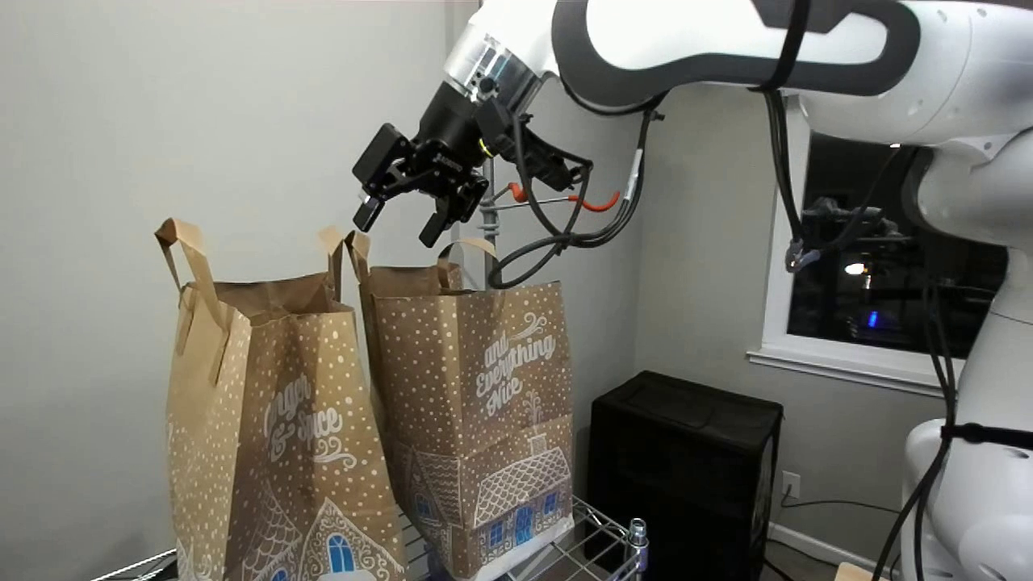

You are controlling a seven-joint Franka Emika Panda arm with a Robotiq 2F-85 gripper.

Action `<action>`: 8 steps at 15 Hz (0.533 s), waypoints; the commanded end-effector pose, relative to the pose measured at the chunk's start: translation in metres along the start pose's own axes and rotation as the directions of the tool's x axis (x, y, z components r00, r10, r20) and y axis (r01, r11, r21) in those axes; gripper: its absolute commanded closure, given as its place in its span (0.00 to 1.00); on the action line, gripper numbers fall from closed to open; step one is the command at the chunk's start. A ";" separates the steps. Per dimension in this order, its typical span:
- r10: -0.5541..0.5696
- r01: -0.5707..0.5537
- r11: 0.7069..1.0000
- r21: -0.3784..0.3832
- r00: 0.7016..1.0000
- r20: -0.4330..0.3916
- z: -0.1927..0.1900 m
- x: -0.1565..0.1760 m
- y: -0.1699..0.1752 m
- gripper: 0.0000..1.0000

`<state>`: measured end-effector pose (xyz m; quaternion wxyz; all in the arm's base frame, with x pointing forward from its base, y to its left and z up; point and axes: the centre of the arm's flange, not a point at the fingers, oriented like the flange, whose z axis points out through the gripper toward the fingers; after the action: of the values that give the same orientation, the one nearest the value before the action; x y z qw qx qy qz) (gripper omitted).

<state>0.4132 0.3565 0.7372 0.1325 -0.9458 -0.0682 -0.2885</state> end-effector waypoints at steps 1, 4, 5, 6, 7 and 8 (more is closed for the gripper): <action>-0.009 0.009 0.999 -0.051 1.000 -0.002 0.024 0.016 -0.017 0.00; -0.021 0.020 0.997 -0.075 1.000 -0.007 0.037 0.021 -0.020 0.00; -0.026 0.025 0.996 -0.084 1.000 -0.009 0.040 0.021 -0.021 0.00; -0.031 0.029 0.994 -0.104 0.999 -0.017 0.043 0.022 -0.020 0.00; -0.044 0.039 0.990 -0.135 0.999 -0.032 0.044 0.023 -0.019 0.00; -0.055 0.047 0.984 -0.174 0.998 -0.043 0.046 0.024 -0.016 0.00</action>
<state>0.4471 0.3833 0.7137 0.0837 -0.9449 -0.0767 -0.3071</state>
